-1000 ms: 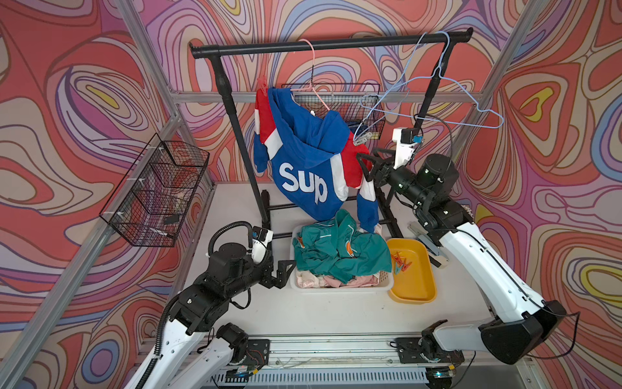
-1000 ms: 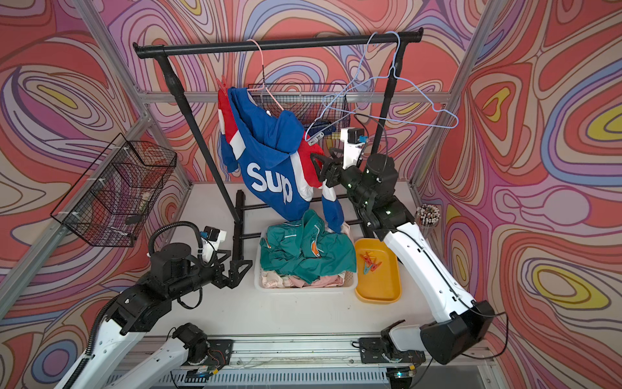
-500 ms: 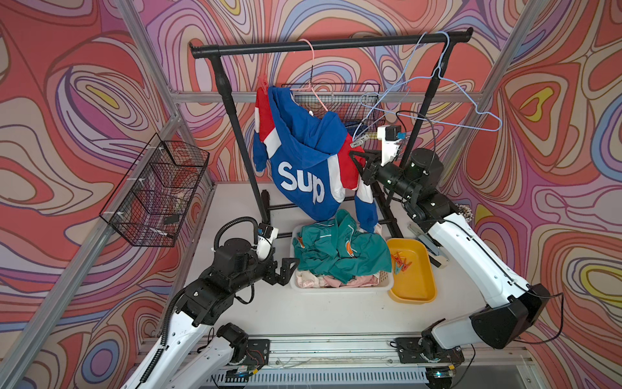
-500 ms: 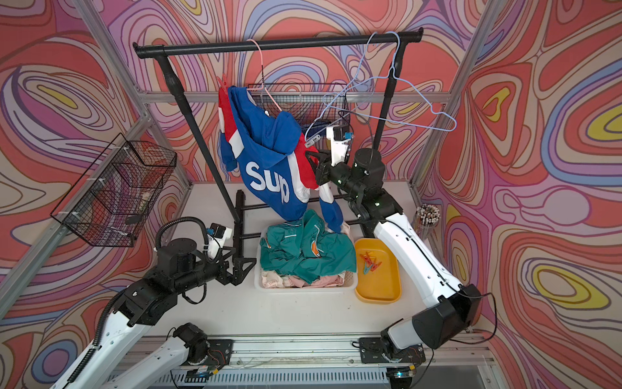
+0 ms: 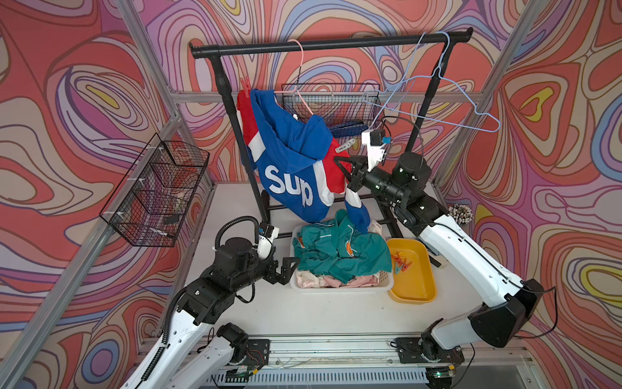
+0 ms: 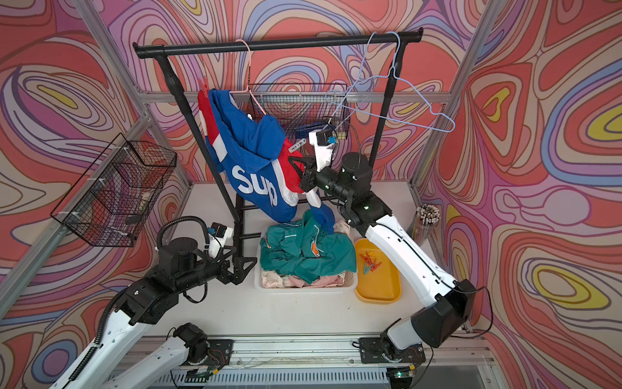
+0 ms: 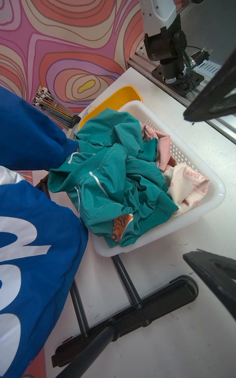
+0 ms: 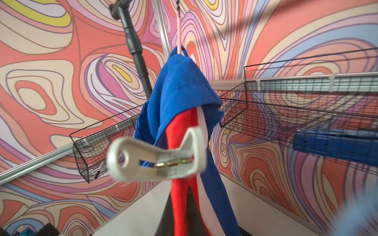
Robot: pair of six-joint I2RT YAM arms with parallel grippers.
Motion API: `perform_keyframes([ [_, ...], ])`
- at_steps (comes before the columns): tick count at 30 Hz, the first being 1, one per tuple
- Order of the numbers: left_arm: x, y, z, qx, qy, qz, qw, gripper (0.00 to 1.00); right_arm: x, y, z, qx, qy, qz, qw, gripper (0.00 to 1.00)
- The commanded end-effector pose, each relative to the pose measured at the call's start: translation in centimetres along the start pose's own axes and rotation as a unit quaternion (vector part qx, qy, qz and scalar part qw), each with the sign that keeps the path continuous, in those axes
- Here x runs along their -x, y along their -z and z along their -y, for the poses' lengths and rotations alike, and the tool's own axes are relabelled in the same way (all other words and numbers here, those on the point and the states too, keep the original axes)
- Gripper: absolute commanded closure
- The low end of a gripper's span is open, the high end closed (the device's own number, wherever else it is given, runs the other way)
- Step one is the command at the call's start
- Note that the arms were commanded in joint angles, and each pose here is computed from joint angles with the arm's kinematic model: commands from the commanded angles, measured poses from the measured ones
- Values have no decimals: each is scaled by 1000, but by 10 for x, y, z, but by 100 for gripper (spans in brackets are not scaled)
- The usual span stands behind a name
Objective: Remove the clothespins securing jackets to the hanger
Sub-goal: Pick up the hanger from the clothesline, then adjust the jacket in the basket.
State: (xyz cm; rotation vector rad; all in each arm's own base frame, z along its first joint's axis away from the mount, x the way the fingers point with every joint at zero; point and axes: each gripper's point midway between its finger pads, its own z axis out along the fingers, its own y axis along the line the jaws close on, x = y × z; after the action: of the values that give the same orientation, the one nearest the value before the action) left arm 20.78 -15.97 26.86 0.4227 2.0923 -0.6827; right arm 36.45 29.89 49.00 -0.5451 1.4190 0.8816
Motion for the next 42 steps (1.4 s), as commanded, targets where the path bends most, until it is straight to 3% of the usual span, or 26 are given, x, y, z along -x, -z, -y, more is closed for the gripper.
perform_keyframes([
  [1, 3, 2, -2, 7, -3, 12, 1000, 0, 35, 10, -24, -3, 30, 57, 998, 100],
  [14, 0, -2, -4, 9, 13, 9, 1000, 0, 106, 49, -51, -68, 78, 170, 980, 100],
  [26, 8, -11, -4, 8, 22, 11, 1000, 0, 147, 57, -60, -80, 103, 231, 964, 100],
  [36, 25, -14, -12, 36, 18, 28, 999, 0, 155, 77, -69, -67, 89, 229, 967, 100],
  [42, 56, -1, -26, 76, 34, 76, 994, 0, 153, 109, -75, -62, 74, 216, 972, 100],
])
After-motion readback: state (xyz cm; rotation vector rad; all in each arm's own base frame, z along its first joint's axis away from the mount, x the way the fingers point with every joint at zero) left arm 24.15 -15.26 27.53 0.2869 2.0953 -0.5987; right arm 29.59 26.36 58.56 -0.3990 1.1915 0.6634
